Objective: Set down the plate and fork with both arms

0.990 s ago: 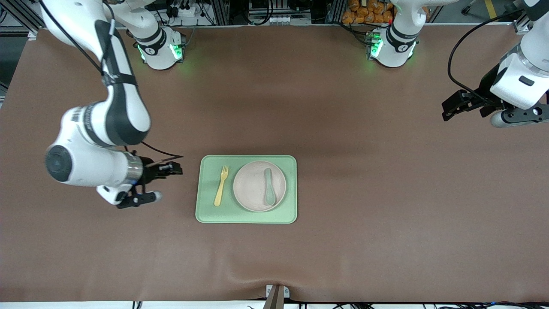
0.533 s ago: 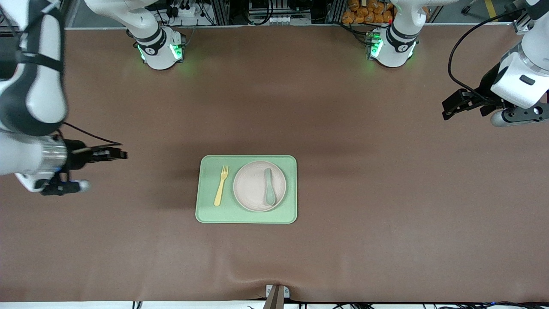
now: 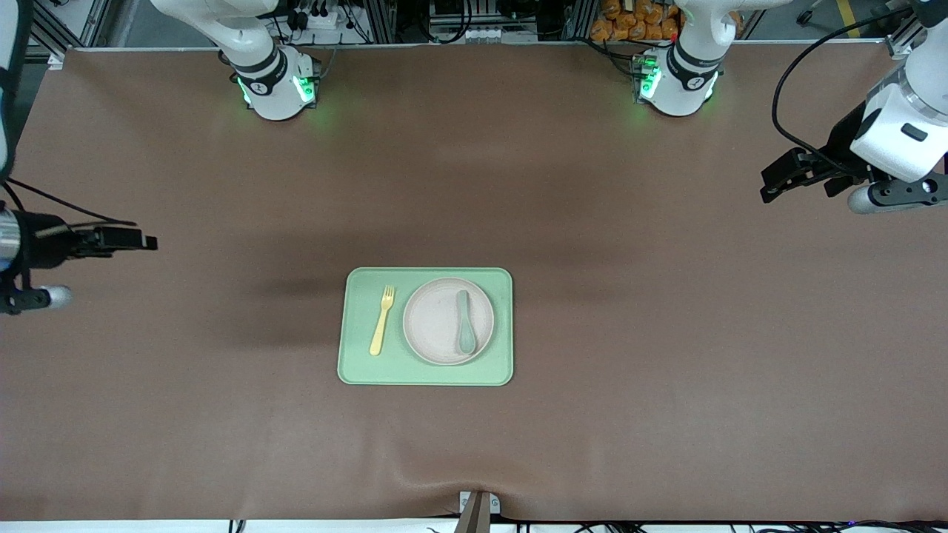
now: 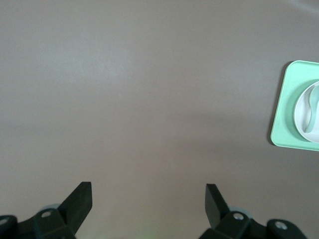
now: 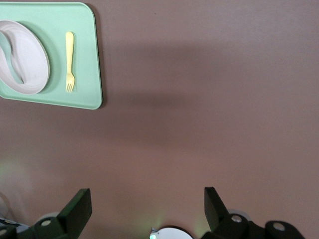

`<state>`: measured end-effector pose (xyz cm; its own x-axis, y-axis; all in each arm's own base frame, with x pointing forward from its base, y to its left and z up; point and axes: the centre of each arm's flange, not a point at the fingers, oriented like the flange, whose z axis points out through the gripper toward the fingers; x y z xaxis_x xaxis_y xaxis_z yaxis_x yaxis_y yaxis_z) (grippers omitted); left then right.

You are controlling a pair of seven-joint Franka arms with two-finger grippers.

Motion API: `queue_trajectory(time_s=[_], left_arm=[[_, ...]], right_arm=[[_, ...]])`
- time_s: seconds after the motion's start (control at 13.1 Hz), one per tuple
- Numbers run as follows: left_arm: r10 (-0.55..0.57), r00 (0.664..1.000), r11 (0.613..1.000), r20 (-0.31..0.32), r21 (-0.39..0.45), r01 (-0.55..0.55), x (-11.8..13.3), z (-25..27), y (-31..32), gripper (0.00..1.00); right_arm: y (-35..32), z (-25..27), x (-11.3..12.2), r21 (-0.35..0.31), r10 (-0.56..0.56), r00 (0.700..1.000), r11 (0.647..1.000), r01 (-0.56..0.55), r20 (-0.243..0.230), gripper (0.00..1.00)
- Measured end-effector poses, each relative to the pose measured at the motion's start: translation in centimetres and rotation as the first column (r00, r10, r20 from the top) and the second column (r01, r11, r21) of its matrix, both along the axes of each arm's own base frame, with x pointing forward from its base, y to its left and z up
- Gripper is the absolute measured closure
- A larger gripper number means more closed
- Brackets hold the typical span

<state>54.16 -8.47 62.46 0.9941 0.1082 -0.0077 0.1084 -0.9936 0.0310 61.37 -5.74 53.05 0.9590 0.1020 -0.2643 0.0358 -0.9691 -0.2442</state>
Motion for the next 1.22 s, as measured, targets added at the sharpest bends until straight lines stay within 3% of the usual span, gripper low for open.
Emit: queue_trajectory(time_s=[0.53, 1.22], left_arm=[[-0.050, 0.999, 0.999, -0.002, 0.003, 0.050, -0.6, 0.7, 0.5, 0.00], [-0.088, 0.996, 0.996, 0.012, 0.011, 0.088, -1.2, 1.7, 1.2, 0.00]], right_arm=[[8.0, 6.9, -5.4, -0.183, -0.113, 0.992, 0.976, 0.121, 0.050, 0.00], [5.5, 11.9, -5.9, -0.166, 0.027, 0.987, 0.986, 0.000, 0.160, 0.00]])
